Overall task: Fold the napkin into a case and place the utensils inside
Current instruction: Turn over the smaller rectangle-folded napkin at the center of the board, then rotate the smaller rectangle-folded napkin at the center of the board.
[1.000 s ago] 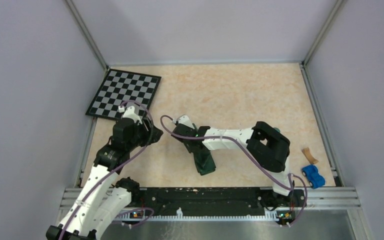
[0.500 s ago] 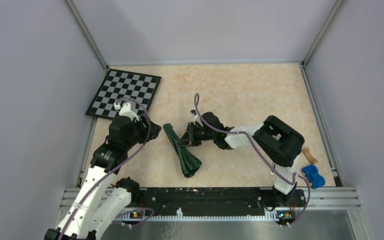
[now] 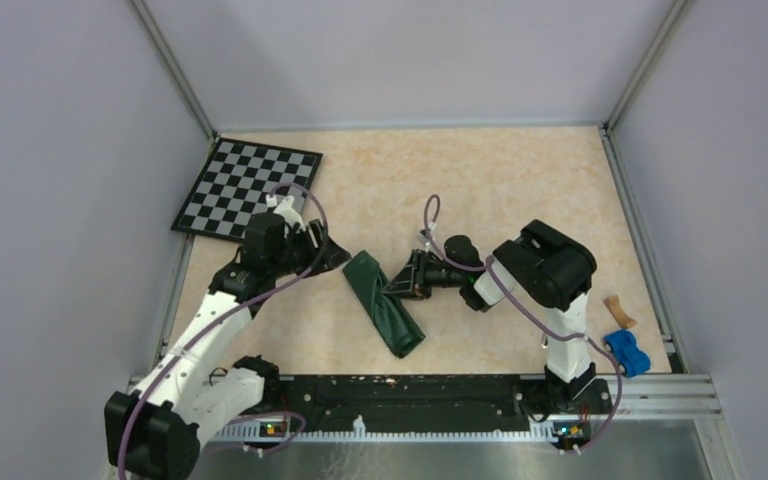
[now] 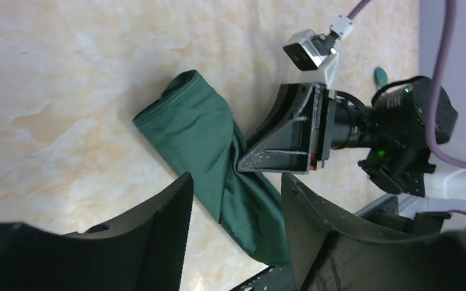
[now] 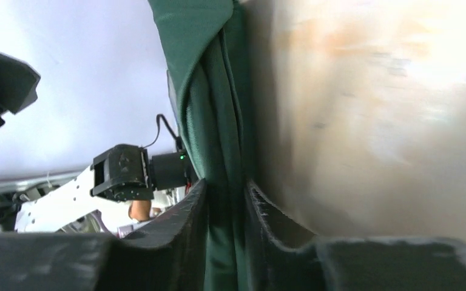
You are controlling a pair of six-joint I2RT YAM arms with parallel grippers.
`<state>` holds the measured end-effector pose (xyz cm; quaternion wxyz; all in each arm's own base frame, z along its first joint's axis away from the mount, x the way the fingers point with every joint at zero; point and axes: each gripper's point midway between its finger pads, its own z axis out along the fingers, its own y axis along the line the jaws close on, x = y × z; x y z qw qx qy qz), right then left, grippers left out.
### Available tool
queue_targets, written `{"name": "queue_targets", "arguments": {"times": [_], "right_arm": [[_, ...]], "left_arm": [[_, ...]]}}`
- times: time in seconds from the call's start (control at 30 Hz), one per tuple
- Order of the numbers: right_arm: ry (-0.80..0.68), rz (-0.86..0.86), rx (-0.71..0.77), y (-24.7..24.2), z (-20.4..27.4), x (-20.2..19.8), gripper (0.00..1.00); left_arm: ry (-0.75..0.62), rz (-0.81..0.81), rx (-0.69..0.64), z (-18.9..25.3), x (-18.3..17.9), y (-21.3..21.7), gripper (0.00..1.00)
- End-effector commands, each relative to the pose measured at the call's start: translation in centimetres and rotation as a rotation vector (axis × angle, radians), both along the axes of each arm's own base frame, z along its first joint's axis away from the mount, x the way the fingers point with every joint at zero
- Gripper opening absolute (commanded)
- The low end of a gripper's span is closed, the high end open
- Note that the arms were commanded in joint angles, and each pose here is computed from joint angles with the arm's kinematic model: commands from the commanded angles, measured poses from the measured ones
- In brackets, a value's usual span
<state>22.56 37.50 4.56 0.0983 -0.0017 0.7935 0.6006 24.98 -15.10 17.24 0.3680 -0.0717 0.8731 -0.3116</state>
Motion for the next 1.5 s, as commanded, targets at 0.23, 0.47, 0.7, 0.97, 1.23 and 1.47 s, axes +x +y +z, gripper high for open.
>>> {"name": "queue_targets", "arguments": {"times": [0.23, 0.47, 0.7, 0.97, 1.23, 1.47], "right_arm": [[-0.374, 0.043, -0.508, -8.9, 2.3, 1.7, 0.59], [-0.426, 0.212, -0.488, -5.7, 4.6, -5.7, 0.45], [-0.372, 0.156, -0.631, -8.5, -1.4, -6.2, 0.34], [-0.445, 0.029, -1.013, -13.8, -3.8, -2.1, 0.33], [-0.572, -0.035, -1.112, -14.6, 2.5, 1.0, 0.43], [-0.388, 0.054, -0.727, -10.3, 4.3, -5.1, 0.49]], "left_arm": [[0.052, -0.320, -0.263, -0.8, 2.4, -7.8, 0.58], [0.090, -0.258, -0.216, -4.4, 6.3, -8.7, 0.55], [0.201, -0.140, -0.026, -12.4, 9.6, -6.9, 0.53], [0.252, -0.048, 0.083, -14.6, 8.4, -4.4, 0.53], [0.343, 0.081, 0.131, -15.3, 3.0, -0.6, 0.57], [0.290, 0.104, -0.091, -11.6, -1.7, -1.2, 0.61]]}}
